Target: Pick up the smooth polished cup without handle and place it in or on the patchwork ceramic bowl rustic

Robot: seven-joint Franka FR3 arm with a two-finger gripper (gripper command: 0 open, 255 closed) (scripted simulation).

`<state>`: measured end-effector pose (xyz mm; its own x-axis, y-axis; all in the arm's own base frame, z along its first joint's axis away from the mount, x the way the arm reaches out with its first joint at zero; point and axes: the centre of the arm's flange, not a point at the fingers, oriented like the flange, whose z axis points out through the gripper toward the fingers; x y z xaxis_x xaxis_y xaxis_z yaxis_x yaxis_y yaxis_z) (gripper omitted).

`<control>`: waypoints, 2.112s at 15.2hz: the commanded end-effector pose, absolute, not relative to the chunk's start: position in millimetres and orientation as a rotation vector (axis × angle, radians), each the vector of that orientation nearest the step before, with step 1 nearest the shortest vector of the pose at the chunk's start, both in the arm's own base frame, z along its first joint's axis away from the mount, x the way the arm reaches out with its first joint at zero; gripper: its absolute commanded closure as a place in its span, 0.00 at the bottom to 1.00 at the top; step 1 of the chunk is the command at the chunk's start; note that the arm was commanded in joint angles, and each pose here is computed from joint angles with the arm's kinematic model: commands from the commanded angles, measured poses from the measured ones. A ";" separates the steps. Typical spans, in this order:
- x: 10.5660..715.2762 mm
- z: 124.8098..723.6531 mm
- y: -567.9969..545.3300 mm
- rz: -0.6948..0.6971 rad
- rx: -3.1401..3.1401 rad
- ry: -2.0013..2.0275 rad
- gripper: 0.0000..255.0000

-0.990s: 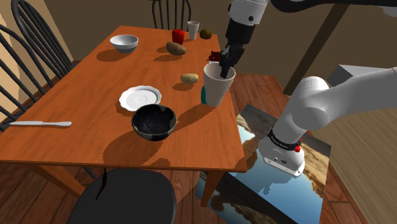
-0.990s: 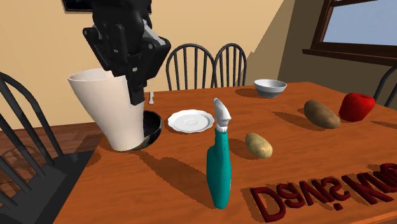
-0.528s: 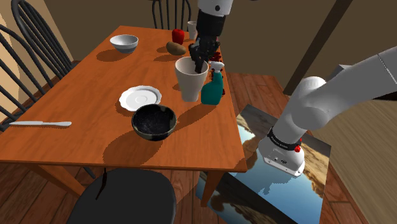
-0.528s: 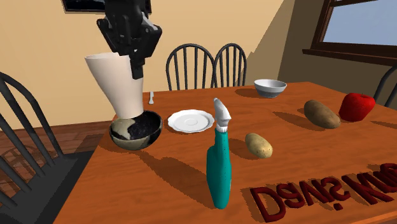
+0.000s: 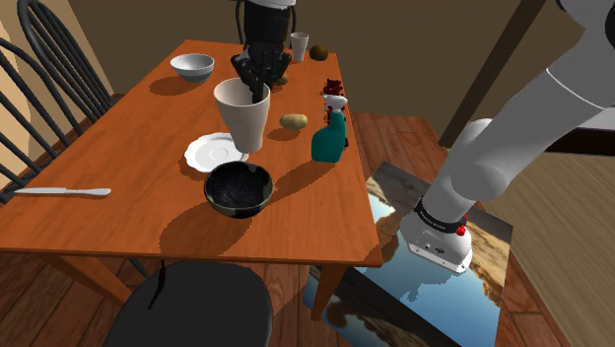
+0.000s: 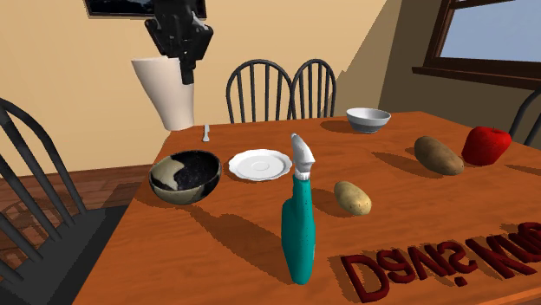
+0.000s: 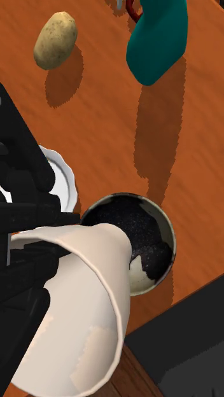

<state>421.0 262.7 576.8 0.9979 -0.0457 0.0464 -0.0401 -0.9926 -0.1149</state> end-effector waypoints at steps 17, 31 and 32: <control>441.1 497.0 285.5 -0.074 -3.025 0.066 1.00; 441.1 468.3 285.5 -0.074 -3.025 0.066 0.00; 441.1 468.3 285.5 -0.074 -3.025 0.066 0.00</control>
